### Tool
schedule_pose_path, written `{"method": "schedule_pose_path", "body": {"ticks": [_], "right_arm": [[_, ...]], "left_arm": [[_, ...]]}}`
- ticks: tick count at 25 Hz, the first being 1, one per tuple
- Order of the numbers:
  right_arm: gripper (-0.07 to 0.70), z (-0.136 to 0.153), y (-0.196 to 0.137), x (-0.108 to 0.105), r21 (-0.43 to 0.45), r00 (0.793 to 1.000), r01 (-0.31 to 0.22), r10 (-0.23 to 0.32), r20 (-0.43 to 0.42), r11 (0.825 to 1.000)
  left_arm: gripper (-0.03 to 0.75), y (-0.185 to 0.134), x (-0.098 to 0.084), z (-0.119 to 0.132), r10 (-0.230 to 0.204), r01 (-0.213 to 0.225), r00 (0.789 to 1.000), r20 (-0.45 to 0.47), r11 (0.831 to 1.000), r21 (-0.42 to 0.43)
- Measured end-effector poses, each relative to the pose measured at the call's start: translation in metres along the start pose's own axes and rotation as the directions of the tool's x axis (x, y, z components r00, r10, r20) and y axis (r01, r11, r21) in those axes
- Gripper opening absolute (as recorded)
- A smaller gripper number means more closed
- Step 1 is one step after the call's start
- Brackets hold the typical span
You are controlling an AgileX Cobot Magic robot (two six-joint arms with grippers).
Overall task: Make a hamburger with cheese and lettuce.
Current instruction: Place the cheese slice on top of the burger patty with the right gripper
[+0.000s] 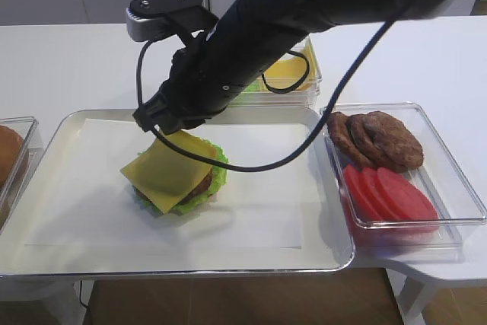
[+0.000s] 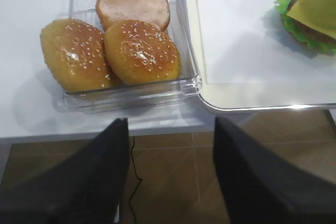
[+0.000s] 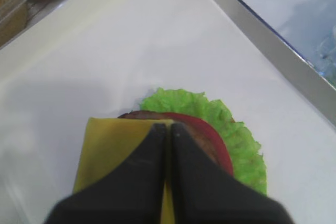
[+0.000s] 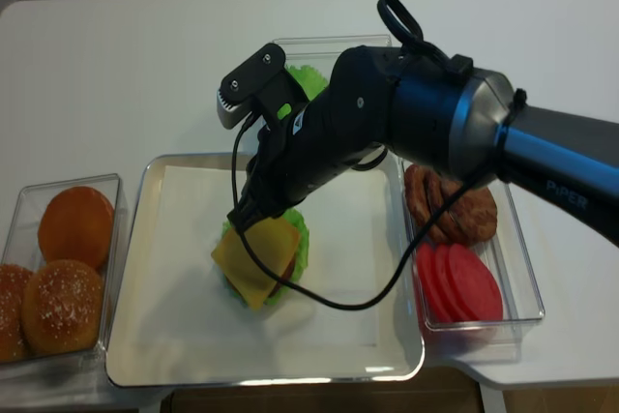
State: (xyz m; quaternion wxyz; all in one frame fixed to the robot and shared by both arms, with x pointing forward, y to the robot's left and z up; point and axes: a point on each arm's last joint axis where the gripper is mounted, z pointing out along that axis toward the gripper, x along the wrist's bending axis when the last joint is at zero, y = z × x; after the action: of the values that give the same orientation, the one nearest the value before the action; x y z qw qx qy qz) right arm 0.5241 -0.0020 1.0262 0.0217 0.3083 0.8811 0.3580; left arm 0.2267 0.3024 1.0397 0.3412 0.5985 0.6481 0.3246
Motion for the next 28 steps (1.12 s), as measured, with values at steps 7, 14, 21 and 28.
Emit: {"method": "schedule_pose_path", "body": {"ticks": [7, 14, 21, 28], "right_arm": [[0.009, 0.0038, -0.0012, -0.0013, 0.005, 1.0, 0.023, -0.023, 0.002, 1.0], [0.01, 0.0038, -0.0005, -0.0017, -0.003, 1.0, 0.025, -0.025, 0.007, 1.0], [0.076, 0.0038, 0.0006, -0.0022, -0.015, 1.0, 0.025, -0.025, 0.013, 1.0], [0.171, 0.0038, 0.0011, -0.0025, -0.021, 1.0, 0.026, -0.025, 0.017, 0.999]], "left_arm": [[0.382, 0.0, 0.0, 0.0, 0.0, 0.0, 1.0, 0.0, 1.0, 0.0], [0.382, 0.0, 0.0, 0.0, 0.0, 0.0, 1.0, 0.0, 1.0, 0.0], [0.382, 0.0, 0.0, 0.0, 0.0, 0.0, 1.0, 0.0, 1.0, 0.0], [0.382, 0.0, 0.0, 0.0, 0.0, 0.0, 1.0, 0.0, 1.0, 0.0]]}}
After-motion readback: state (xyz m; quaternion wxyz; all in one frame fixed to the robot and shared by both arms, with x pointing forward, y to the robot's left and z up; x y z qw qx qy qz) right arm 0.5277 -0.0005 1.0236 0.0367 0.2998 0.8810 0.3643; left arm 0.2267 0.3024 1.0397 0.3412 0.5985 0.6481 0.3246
